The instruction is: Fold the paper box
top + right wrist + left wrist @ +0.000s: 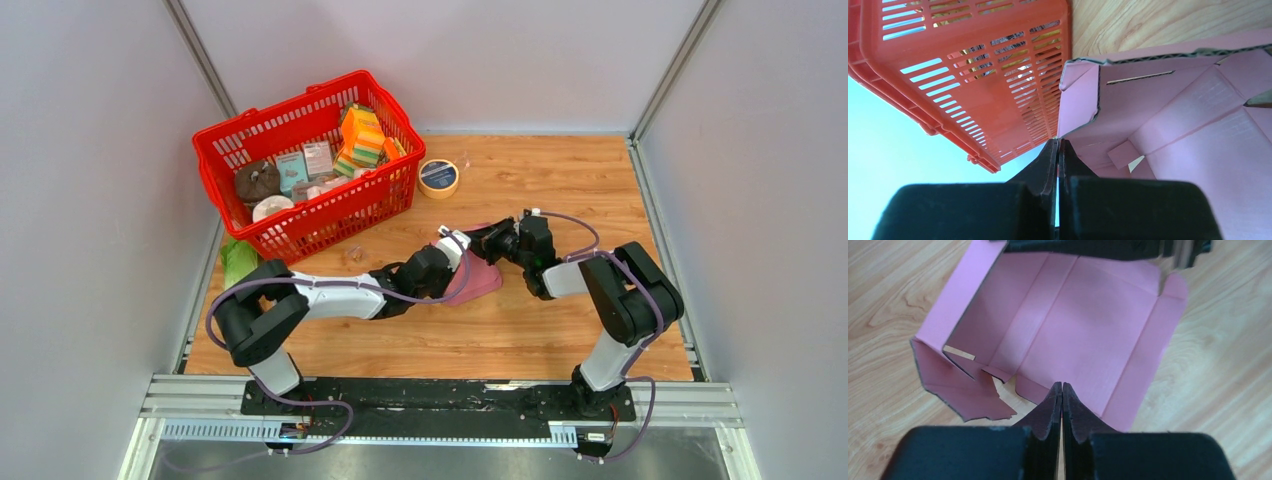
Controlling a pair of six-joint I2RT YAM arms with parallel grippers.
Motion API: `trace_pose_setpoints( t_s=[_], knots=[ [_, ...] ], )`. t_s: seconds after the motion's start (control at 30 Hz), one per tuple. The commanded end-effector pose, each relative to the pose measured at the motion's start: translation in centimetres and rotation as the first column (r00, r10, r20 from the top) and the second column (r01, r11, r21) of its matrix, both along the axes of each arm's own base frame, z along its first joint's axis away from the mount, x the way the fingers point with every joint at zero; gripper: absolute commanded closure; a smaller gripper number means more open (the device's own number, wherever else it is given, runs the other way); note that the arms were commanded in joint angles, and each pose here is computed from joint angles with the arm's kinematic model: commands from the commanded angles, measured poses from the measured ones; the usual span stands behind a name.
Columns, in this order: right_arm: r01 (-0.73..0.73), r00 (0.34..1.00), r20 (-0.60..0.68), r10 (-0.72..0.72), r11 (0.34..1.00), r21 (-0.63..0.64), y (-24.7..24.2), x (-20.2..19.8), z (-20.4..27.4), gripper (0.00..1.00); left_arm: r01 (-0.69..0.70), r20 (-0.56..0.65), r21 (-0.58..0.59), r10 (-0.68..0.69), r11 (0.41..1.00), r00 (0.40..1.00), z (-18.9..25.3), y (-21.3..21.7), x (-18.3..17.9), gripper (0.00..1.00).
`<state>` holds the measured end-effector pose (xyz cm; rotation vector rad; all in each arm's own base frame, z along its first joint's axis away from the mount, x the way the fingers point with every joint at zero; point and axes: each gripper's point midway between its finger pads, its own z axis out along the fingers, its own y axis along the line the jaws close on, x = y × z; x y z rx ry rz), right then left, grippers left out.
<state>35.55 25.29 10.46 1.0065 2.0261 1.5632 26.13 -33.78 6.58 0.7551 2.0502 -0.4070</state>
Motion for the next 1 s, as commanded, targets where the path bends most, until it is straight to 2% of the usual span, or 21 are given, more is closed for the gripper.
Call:
trace_pose_setpoints(
  t_s=[0.0, 0.23, 0.57, 0.63, 0.67, 0.77, 0.97],
  knots=[
    [0.048, 0.999, 0.004, -0.048, 0.998, 0.04, -0.5, 0.6, 1.1, 1.0, -0.053, 0.063, 0.021, 0.051, 0.998, 0.997, -0.2, -0.4, 1.7, 0.95],
    [0.065, 0.998, -0.007, -0.065, 0.997, 0.049, -0.7, 0.5, 0.9, 1.0, -0.113, 0.021, 0.061, 0.112, 0.992, 0.994, -3.5, 2.8, -0.1, 1.0],
    [0.125, 0.992, 0.022, -0.126, 0.991, 0.041, -1.7, 0.3, 0.5, 1.0, -0.175, -0.023, 0.134, 0.179, 0.975, 0.984, -7.3, 4.7, -0.7, 1.0],
    [0.127, 0.992, 0.023, -0.127, 0.992, 0.018, -2.0, -0.1, -0.1, 1.0, -0.19, -0.017, 0.119, 0.193, 0.974, 0.981, -7.8, 5.4, -1.0, 1.0],
    [0.125, 0.992, 0.023, -0.125, 0.992, 0.009, -2.0, -0.2, -0.2, 1.0, -0.182, 0.0, 0.055, 0.182, 0.982, 0.983, -7.0, 4.6, -0.7, 1.0],
    [0.114, 0.993, 0.042, -0.113, 0.993, -0.021, -2.0, -0.3, -0.5, 1.0, -0.153, 0.004, 0.013, 0.153, 0.988, 0.988, -6.7, 4.6, -1.3, 0.99],
    [0.11, 0.991, 0.074, -0.107, 0.993, -0.034, -2.1, -0.3, 0.1, 1.0, -0.106, 0.031, -0.007, 0.106, 0.994, 0.994, -3.8, 4.0, -1.3, 0.92]
  ],
)
